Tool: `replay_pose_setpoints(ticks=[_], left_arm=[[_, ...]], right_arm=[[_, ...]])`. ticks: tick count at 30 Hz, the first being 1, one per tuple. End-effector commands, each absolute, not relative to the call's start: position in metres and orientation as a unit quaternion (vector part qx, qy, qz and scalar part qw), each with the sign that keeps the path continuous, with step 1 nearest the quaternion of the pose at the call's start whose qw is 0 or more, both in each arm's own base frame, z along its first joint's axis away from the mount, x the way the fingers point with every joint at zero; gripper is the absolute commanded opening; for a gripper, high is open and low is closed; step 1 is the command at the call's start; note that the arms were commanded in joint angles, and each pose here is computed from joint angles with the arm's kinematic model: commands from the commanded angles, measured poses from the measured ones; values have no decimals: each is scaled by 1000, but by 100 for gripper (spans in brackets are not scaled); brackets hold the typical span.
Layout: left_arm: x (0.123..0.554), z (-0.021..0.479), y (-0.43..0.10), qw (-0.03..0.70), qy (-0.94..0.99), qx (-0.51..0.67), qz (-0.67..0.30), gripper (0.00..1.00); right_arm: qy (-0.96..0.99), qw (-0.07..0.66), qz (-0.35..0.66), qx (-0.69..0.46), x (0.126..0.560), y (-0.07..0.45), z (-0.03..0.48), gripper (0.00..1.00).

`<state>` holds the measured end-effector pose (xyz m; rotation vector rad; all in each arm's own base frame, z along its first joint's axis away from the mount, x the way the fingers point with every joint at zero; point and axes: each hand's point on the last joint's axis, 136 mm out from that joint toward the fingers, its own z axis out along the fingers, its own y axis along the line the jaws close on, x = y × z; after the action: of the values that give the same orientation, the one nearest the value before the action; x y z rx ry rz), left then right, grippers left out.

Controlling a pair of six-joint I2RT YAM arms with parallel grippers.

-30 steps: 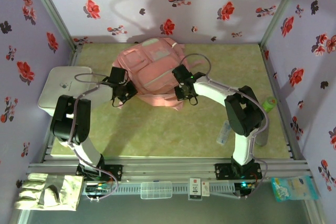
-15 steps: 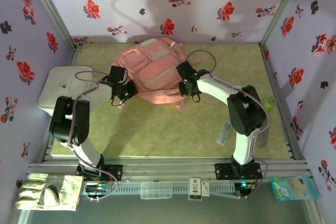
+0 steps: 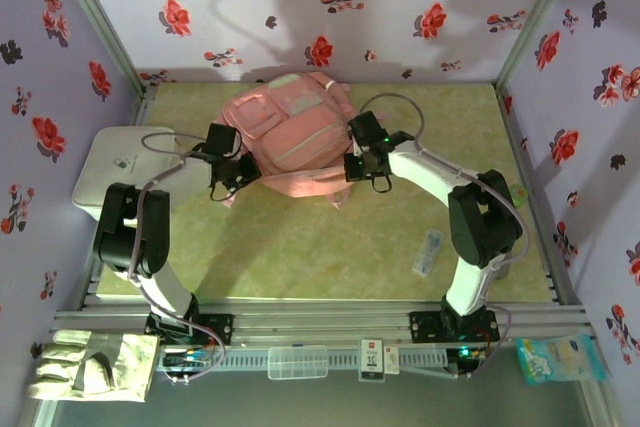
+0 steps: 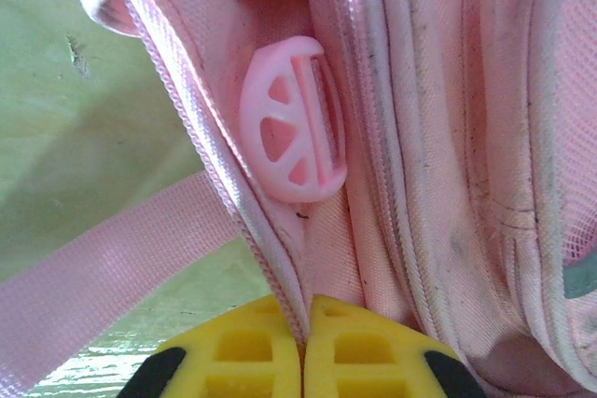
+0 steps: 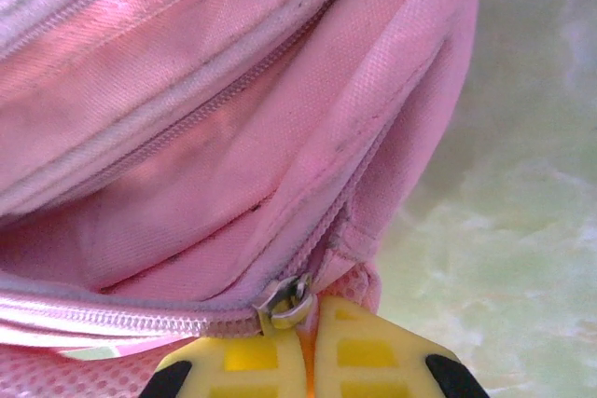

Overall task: Pack the student bag
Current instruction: Zip the student bag at the center of the table.

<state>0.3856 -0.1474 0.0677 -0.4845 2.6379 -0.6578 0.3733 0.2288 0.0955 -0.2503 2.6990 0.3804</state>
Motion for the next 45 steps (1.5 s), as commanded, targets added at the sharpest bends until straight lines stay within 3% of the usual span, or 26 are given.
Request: replay_pose_setpoints(ticks=[1,6,25,28,33,36,38,45], left_arm=[[385,62,-115,197,945,-190,-182,0],[387,65,-117,204,943,-183,-187,0],[431,84,-108,296,945,-83,-112,0],[438,87,-106,301,945,-78,-102,4],[426,102,-95,292,943,-135,-92,28],[400,104,-90,272,937,-193,-106,48],[382,100,-91,256,934,-220,-118,56],[350,92,-161,200,900,-255,-292,68]], right_arm=[[954,187,231,-48,370,233,122,2],[937,135,320,-34,352,262,121,0],[921,81,377,48,308,276,132,0],[916,82,387,70,310,281,128,0],[909,81,398,92,315,305,114,0],[907,80,402,94,319,322,105,0],[907,77,403,96,322,329,100,0],[905,62,411,93,328,343,95,0]])
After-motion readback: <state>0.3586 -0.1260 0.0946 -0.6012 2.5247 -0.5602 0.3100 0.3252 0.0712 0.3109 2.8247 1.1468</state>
